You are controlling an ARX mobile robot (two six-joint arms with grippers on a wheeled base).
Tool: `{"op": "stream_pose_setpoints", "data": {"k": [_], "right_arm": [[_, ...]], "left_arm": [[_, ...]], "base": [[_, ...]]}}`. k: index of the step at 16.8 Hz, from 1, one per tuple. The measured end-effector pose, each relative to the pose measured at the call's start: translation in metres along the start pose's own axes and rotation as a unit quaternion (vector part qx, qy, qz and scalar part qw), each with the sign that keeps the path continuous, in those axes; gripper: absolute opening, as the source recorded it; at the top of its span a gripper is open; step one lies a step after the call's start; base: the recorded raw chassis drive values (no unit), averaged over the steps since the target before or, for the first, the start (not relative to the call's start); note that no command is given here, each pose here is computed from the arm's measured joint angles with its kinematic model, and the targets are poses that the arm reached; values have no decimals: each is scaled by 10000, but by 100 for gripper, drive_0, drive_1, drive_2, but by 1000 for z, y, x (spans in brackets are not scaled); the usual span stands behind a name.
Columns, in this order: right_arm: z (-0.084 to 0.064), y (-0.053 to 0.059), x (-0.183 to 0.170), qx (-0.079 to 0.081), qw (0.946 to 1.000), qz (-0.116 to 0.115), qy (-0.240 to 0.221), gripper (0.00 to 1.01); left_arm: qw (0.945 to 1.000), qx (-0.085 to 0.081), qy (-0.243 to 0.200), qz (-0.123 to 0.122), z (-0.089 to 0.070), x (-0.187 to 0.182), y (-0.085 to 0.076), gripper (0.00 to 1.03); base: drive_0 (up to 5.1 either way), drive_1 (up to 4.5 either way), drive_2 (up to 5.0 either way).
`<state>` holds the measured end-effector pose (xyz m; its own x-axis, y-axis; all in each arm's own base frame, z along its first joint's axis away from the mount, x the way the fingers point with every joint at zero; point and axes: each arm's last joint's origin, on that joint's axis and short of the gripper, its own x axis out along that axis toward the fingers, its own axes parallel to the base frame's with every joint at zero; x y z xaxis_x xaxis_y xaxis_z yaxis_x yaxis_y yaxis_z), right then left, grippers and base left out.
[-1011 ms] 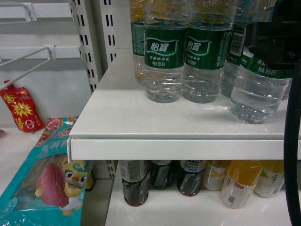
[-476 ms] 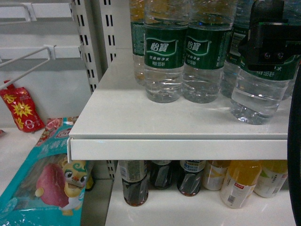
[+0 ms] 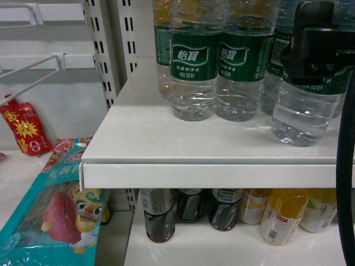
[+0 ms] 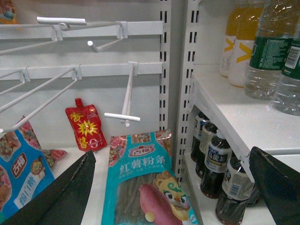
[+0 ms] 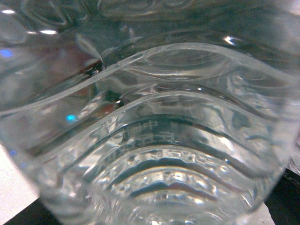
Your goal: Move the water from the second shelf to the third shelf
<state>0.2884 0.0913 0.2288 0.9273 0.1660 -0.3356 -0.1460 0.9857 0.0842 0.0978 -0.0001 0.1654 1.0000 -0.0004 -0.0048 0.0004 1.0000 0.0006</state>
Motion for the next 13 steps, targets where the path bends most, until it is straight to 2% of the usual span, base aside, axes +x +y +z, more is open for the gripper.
{"op": "stream_pose_setpoints", "data": {"k": [5,9,13], "right_arm": [[4,-1,-18,10,9999,146,-64,98],[-4,-9,-48,7,9995,304,-41,98],[-6,-11,-58,6,9994,338,-65,98]], "left_arm": [[10000,0,0,0,0,0,0,98],[10000,0,2,0,0,0,0,98],[10000,0,0,0,0,0,0,98]], "base": [[0,0,0],[0,0,0],[0,0,0]]}}
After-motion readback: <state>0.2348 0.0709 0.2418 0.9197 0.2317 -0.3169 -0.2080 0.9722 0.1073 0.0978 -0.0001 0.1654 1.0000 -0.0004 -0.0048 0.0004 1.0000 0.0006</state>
